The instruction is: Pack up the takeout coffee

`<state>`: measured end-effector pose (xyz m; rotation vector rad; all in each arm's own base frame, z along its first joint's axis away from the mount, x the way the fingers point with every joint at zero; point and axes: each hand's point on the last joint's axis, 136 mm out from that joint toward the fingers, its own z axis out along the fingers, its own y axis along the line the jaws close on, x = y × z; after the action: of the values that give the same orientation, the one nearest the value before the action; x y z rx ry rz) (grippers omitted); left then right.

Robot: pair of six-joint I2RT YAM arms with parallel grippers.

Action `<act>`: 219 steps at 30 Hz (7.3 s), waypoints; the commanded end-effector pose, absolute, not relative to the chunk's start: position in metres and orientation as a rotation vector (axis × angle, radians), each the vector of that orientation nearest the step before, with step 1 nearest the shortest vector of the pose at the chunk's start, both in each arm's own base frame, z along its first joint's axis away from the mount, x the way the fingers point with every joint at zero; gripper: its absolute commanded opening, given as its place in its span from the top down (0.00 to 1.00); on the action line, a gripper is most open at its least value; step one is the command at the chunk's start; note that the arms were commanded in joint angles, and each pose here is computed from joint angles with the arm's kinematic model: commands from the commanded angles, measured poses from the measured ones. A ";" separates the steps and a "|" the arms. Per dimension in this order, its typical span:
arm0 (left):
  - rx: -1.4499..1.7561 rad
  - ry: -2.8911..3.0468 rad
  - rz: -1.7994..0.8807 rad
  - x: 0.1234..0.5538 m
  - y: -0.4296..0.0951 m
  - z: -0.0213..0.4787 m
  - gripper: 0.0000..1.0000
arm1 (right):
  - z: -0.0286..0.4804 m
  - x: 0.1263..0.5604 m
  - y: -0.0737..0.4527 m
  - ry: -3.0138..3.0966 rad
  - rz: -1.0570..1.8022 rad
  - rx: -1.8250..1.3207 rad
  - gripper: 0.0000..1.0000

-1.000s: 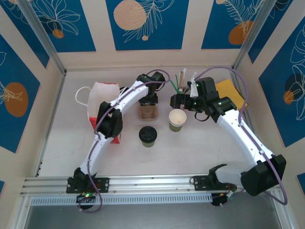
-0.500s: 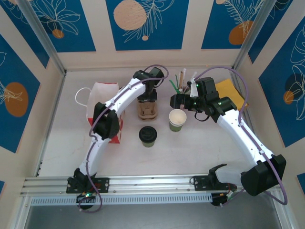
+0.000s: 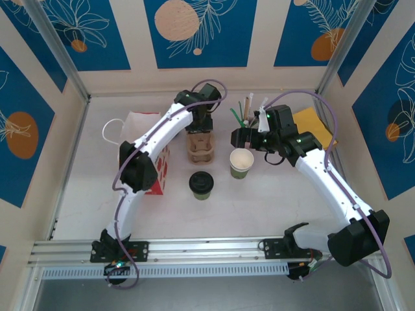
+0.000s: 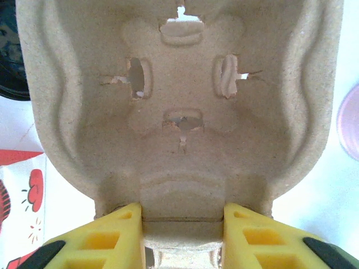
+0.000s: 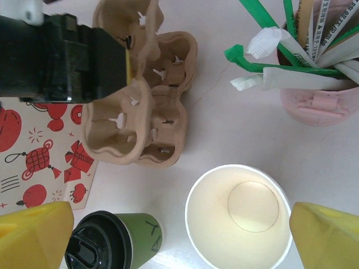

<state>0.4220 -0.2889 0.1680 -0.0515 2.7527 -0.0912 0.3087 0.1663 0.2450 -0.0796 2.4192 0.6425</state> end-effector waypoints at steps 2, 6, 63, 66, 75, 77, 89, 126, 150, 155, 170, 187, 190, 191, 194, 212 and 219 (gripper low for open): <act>0.000 2.663 -0.123 0.413 -0.286 0.217 0.68 | 0.256 0.299 0.173 2.398 0.688 -0.097 0.01; 0.036 2.621 -0.143 0.406 -0.287 0.238 0.68 | 0.256 0.297 0.177 2.397 0.691 -0.102 0.01; -0.020 2.074 0.037 0.423 -0.134 0.431 0.68 | 0.284 0.284 0.261 2.364 0.689 -0.271 0.01; -0.024 2.075 0.077 0.414 -0.120 0.430 0.68 | 0.284 0.283 0.263 2.363 0.692 -0.278 0.01; -0.008 2.102 0.046 0.373 -0.103 0.411 0.68 | 0.283 0.281 0.274 2.357 0.716 -0.317 0.01; -0.013 2.110 0.036 0.363 -0.100 0.406 0.68 | 0.284 0.281 0.277 2.356 0.723 -0.330 0.01; 0.013 2.197 -0.017 0.324 -0.093 0.376 0.69 | 0.302 0.267 0.303 2.283 0.893 -0.458 0.01; 0.013 2.385 -0.079 0.298 -0.098 0.336 0.71 | 0.298 0.262 0.311 2.288 0.899 -0.530 0.01; 0.022 2.377 0.034 0.315 -0.091 0.317 0.71 | 0.290 0.266 0.308 2.308 0.888 -0.520 0.01; 0.009 2.395 0.002 0.307 -0.091 0.310 0.71 | 0.289 0.267 0.309 2.311 0.892 -0.524 0.01; -0.010 2.441 0.014 0.299 -0.088 0.279 0.71 | 0.288 0.268 0.310 2.315 0.891 -0.528 0.01; -0.012 2.505 0.028 0.290 -0.086 0.247 0.72 | 0.285 0.269 0.309 2.320 0.889 -0.525 0.01; -0.008 2.519 0.030 0.289 -0.087 0.240 0.72 | 0.285 0.269 0.308 2.322 0.886 -0.522 0.01; -0.005 2.528 0.029 0.289 -0.087 0.237 0.72 | 0.284 0.269 0.308 2.324 0.885 -0.521 0.01; -0.005 2.547 0.032 0.287 -0.088 0.232 0.72 | 0.284 0.269 0.308 2.324 0.887 -0.521 0.01; -0.024 2.554 0.027 0.283 -0.085 0.217 0.72 | 0.279 0.271 0.307 2.333 0.888 -0.512 0.01; -0.018 2.587 0.039 0.280 -0.085 0.216 0.72 | 0.280 0.271 0.305 2.330 0.889 -0.507 0.01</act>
<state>0.2818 -0.0875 0.2104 0.0223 2.5821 0.0615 0.2714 0.3041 0.2796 -0.4874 2.3409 0.8719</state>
